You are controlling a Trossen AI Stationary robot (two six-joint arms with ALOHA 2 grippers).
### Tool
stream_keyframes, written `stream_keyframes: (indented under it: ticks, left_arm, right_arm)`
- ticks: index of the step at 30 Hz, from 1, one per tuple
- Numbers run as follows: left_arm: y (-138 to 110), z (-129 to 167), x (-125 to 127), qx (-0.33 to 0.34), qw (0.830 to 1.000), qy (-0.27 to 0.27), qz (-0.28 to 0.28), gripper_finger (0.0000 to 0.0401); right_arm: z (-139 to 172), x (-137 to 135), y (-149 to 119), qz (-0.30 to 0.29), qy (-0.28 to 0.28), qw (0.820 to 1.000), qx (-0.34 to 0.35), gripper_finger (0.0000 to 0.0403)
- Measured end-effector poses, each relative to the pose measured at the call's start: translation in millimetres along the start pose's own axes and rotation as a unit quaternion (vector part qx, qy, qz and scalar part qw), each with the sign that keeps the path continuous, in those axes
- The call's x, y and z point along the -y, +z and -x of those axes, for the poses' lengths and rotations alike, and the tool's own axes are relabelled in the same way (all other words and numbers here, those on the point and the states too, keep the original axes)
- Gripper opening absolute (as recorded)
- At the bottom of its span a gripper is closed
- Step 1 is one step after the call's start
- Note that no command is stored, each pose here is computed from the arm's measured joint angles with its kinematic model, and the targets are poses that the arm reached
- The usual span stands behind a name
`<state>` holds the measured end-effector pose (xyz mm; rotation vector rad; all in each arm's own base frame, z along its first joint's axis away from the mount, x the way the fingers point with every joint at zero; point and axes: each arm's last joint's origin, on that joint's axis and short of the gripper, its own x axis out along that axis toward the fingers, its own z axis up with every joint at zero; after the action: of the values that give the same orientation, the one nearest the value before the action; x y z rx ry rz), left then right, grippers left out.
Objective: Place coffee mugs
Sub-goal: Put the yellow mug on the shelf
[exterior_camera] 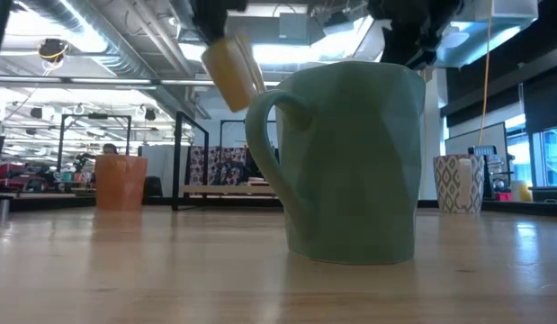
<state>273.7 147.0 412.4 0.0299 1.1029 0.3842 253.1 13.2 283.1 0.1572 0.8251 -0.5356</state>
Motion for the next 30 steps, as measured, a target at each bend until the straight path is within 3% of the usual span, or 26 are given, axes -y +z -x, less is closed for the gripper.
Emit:
stream_keyframes:
  ticks: [7,14,23,30]
  left_arm:
    - [23.5,-46.7,-41.4,-0.030,0.999,0.017,-0.007,0.0014]
    - [34.7,-97.6,-65.7,-0.073,0.997,0.005,0.004,0.0014]
    - [35.1,-144.0,-79.0,-0.099,0.994,-0.030,0.026,0.0015]
    - [38.3,-157.7,-84.2,-0.075,0.996,-0.038,0.031,0.0015]
  right_arm:
    - [-9.2,19.5,7.7,-0.032,-0.026,0.999,-0.006,0.0097]
    - [-15.6,34.8,12.5,-0.009,-0.035,0.999,-0.016,0.0097]
    - [-18.9,44.1,15.0,-0.006,-0.042,0.999,-0.021,0.0097]
    - [-18.9,44.1,15.0,0.004,-0.042,0.999,-0.022,0.0097]
